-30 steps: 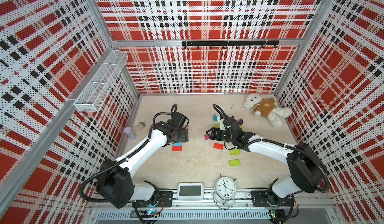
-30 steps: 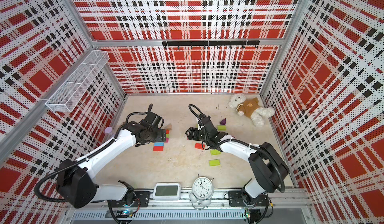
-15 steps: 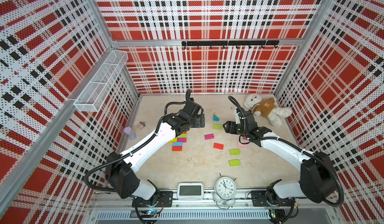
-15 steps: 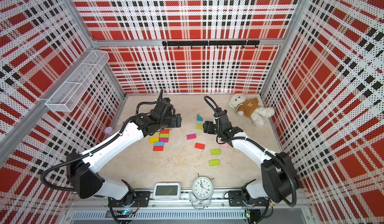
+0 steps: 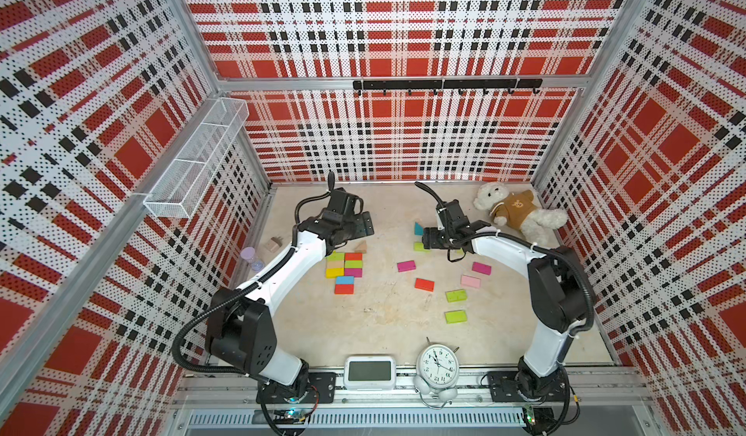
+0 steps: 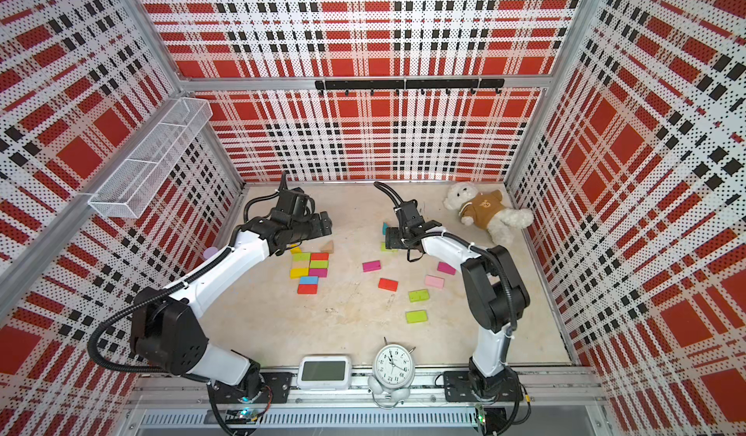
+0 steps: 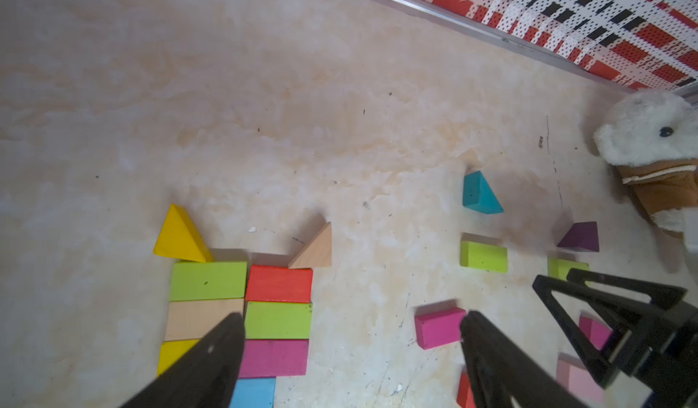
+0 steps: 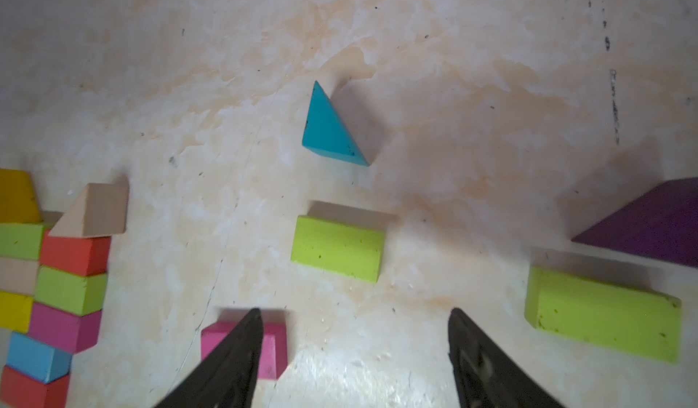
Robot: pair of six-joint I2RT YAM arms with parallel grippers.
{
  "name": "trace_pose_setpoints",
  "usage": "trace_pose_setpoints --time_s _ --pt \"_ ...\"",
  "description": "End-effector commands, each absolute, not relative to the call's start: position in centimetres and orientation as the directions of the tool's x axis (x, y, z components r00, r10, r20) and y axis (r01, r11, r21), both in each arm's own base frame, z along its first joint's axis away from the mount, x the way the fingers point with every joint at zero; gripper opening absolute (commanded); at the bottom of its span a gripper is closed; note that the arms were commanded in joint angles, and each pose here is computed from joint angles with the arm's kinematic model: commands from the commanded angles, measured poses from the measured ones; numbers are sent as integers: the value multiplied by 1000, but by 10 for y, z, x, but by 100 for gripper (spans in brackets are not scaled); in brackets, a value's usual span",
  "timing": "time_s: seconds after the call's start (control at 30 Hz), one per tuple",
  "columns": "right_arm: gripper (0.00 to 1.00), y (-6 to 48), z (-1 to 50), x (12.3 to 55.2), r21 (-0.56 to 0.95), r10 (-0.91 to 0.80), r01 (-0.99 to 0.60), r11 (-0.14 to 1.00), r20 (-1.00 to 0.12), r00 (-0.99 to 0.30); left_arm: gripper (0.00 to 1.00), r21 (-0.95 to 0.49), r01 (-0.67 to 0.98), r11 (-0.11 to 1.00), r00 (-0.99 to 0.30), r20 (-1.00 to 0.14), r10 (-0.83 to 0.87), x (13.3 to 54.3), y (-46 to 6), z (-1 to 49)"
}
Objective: Assemble a carrot with building blocks
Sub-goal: Pick up the building block from the center of the board.
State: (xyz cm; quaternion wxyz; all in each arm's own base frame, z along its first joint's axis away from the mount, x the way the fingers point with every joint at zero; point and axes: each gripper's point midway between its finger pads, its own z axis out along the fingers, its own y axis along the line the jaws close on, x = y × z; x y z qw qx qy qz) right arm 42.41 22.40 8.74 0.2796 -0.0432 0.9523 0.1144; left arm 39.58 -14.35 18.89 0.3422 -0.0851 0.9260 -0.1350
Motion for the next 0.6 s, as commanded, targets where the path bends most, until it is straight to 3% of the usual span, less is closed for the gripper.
trace_pose_setpoints --time_s 0.0,0.57 --pt "81 233 87 434 101 -71 -150 984 -544 -836 92 -407 -43 913 -698 -641 -319 395 -134 214" --pt "83 252 61 454 -47 -108 -97 994 -472 -875 93 -506 -128 853 -696 -567 -441 377 -66 196"
